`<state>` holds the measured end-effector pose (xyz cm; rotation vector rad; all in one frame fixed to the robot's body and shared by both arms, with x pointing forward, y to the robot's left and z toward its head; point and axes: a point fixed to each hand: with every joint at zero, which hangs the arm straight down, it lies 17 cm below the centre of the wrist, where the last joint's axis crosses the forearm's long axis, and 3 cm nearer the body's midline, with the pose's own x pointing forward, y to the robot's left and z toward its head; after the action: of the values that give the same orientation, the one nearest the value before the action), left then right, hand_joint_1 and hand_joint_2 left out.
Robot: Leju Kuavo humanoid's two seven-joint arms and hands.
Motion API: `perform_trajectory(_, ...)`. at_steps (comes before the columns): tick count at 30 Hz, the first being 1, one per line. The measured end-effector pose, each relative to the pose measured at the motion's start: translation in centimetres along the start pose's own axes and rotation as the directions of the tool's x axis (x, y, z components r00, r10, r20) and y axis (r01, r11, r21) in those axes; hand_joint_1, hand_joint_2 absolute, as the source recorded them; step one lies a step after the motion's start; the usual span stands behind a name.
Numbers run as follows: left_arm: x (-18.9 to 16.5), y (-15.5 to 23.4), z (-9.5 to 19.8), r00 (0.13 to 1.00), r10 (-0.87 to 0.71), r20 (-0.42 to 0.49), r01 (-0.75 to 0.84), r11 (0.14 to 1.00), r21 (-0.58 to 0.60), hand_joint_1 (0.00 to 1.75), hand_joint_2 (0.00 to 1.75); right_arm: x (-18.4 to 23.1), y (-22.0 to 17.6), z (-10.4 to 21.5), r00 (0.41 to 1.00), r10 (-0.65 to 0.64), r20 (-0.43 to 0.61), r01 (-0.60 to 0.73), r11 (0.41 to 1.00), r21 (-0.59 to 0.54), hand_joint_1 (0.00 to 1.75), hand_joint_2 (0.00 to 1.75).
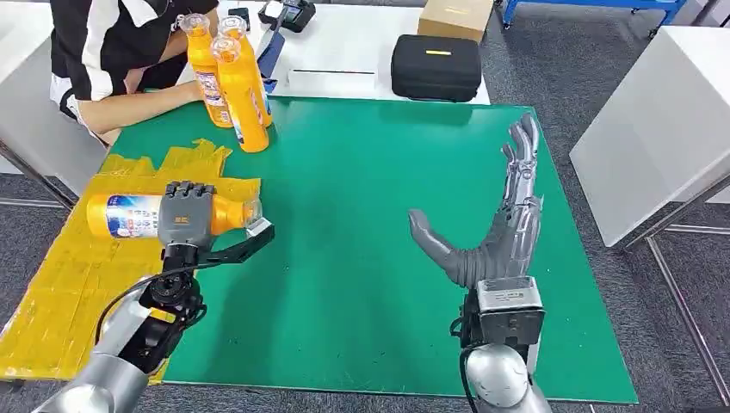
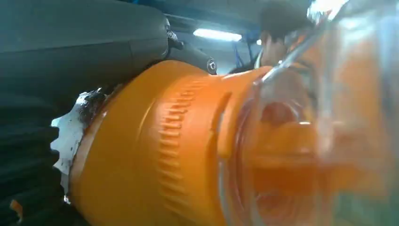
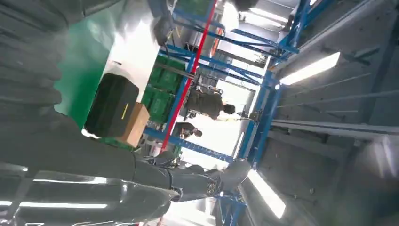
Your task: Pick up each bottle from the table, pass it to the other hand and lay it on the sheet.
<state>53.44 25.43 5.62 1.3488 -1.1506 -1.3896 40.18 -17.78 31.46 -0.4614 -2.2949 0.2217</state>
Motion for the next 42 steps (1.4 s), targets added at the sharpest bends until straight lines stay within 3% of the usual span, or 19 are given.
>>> perform_trajectory(3, -0.1, -2.2, 0.5, 1.0, -0.001, 0.015, 0.001, 0.998, -0.058, 1.75, 1.75, -0.3, 0.2, 0.1, 1.0, 0.001, -0.012, -0.001, 1.0, 0.01, 0.0, 1.75)
perform_trajectory(4, -0.2, -2.8, 0.7, 1.0, 0.001, 0.016, 0.0, 0.997, -0.077, 1.33, 1.75, -0.5, 0.4, 0.2, 1.0, 0.002, -0.021, -0.002, 1.0, 0.017, 0.0, 1.75)
perform_trajectory(5, -0.2, -3.6, 0.9, 1.0, 0.005, 0.015, -0.003, 0.995, -0.097, 1.33, 1.75, -0.7, 0.6, 0.3, 1.0, 0.006, -0.028, -0.006, 1.0, 0.025, 0.0, 1.75)
perform_trajectory(6, -0.2, -4.2, 1.2, 1.0, 0.009, 0.012, -0.007, 0.993, -0.115, 0.0, 1.75, -0.9, 0.7, 0.3, 0.999, 0.012, -0.036, -0.011, 0.999, 0.031, 0.0, 1.75)
perform_trajectory(12, -0.2, -7.1, 2.5, 0.997, 0.071, -0.026, -0.074, 0.978, -0.197, 0.0, 1.75, -2.0, 1.7, 0.8, 0.997, 0.028, -0.073, -0.023, 0.997, 0.075, 0.0, 1.75)
perform_trajectory(20, 1.5, -7.7, 3.1, 0.966, 0.255, -0.036, -0.257, 0.944, -0.206, 0.0, 1.75, -3.5, 2.9, 1.5, 0.991, 0.046, -0.123, -0.031, 0.992, 0.119, 0.0, 1.75)
perform_trajectory(26, 1.7, -6.9, 3.0, 0.959, 0.275, -0.062, -0.282, 0.948, -0.148, 0.0, 1.75, -4.1, 3.4, 1.8, 0.989, 0.045, -0.143, -0.025, 0.99, 0.137, 0.0, 1.75)
perform_trajectory(34, 2.2, -5.4, 3.1, 0.895, 0.44, -0.071, -0.444, 0.894, -0.062, 0.0, 1.75, -4.6, 3.4, 2.0, 0.987, 0.045, -0.157, -0.022, 0.989, 0.143, 0.0, 1.75)
perform_trajectory(42, 1.6, 1.1, 2.1, 0.76, 0.649, -0.034, -0.639, 0.756, 0.138, 0.0, 1.75, -4.6, 3.1, 2.3, 0.986, -0.028, -0.165, 0.047, 0.992, 0.113, 0.0, 1.75)
